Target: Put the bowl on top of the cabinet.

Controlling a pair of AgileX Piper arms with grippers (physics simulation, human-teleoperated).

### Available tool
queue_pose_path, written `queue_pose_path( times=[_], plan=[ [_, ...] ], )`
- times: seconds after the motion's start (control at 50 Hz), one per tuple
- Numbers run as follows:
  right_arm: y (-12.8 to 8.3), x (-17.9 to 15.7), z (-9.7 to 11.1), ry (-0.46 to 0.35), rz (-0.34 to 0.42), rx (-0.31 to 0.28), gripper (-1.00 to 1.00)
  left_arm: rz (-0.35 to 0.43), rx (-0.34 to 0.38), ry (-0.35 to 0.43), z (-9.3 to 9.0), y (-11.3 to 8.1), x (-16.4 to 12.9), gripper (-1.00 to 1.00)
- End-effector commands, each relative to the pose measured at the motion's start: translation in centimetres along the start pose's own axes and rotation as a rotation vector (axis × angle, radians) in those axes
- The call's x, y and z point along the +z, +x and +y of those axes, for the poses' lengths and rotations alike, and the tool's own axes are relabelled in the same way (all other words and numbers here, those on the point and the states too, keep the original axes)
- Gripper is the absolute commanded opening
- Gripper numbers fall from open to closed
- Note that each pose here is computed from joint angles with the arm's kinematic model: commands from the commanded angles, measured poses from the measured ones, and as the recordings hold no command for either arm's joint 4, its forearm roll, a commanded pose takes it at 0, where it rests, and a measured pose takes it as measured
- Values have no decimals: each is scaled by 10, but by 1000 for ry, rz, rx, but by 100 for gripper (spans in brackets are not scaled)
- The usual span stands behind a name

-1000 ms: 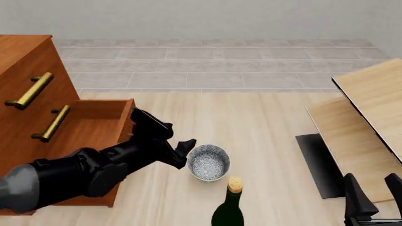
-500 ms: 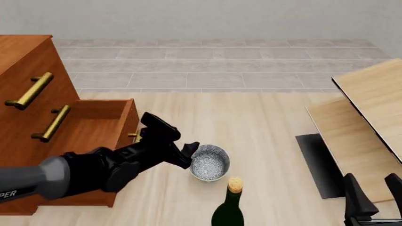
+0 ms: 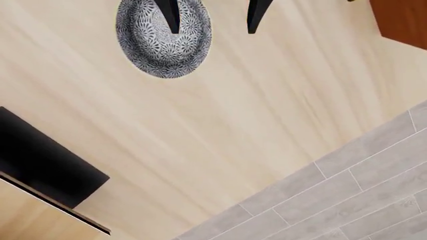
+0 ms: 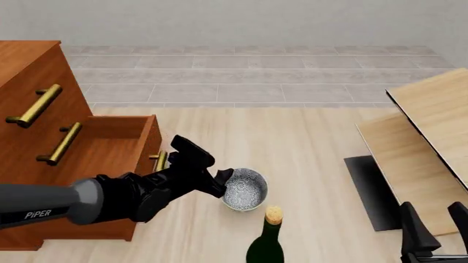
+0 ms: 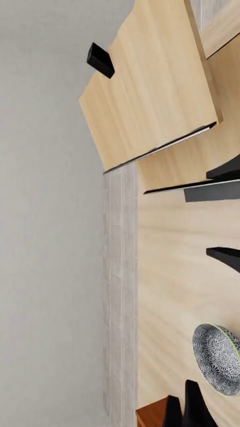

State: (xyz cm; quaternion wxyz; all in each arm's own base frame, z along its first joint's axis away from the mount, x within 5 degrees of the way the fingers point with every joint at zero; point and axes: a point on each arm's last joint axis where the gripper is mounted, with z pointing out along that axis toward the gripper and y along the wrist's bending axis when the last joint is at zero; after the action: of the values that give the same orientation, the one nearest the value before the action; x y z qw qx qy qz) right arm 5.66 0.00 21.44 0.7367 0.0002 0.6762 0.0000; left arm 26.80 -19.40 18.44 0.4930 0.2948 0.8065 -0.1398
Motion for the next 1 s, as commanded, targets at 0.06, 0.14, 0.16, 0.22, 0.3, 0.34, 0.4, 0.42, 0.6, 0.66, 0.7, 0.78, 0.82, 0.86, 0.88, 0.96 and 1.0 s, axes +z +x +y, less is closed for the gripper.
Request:
queue_pose_path(
  times=[0.06, 0.14, 0.16, 0.22, 0.3, 0.34, 0.4, 0.42, 0.6, 0.66, 0.7, 0.78, 0.82, 0.86, 0.88, 0.96, 1.0],
  plan=[
    [0, 0, 0, 0, 0, 0, 100, 9, 6, -2, 1, 4, 10, 100],
    [0, 0, 0, 0, 0, 0, 100, 13, 7, 0, 0, 6, 12, 100],
    [0, 0, 0, 0, 0, 0, 100, 14, 9, 0, 0, 6, 12, 100],
    [0, 0, 0, 0, 0, 0, 100, 16, 11, 1, 0, 7, 13, 100],
    [0, 0, 0, 0, 0, 0, 100, 17, 20, 3, -1, 8, 15, 100],
    [0, 0, 0, 0, 0, 0, 100, 18, 22, 0, 0, 9, 17, 100],
    [0, 0, 0, 0, 0, 0, 100, 21, 24, -2, 1, 11, 20, 100],
    [0, 0, 0, 0, 0, 0, 100, 23, 22, -4, 1, 11, 21, 100],
    [0, 0, 0, 0, 0, 0, 100, 30, 27, -4, 2, 16, 27, 100],
    [0, 0, 0, 0, 0, 0, 100, 32, 26, -7, 3, 17, 29, 100],
    [0, 0, 0, 0, 0, 0, 100, 33, 30, -11, 4, 18, 31, 100],
    [0, 0, 0, 0, 0, 0, 100, 36, 29, -13, 5, 20, 32, 100],
    [0, 0, 0, 0, 0, 0, 100, 37, 30, -14, 5, 21, 32, 100],
    [0, 0, 0, 0, 0, 0, 100, 38, 29, -15, 6, 21, 33, 100],
    [0, 0, 0, 0, 0, 0, 100, 37, 30, -16, 6, 21, 34, 100],
    [0, 0, 0, 0, 0, 0, 100, 40, 30, -17, 7, 23, 36, 100],
    [0, 0, 0, 0, 0, 0, 100, 40, 32, -16, 6, 23, 36, 100]
  ],
)
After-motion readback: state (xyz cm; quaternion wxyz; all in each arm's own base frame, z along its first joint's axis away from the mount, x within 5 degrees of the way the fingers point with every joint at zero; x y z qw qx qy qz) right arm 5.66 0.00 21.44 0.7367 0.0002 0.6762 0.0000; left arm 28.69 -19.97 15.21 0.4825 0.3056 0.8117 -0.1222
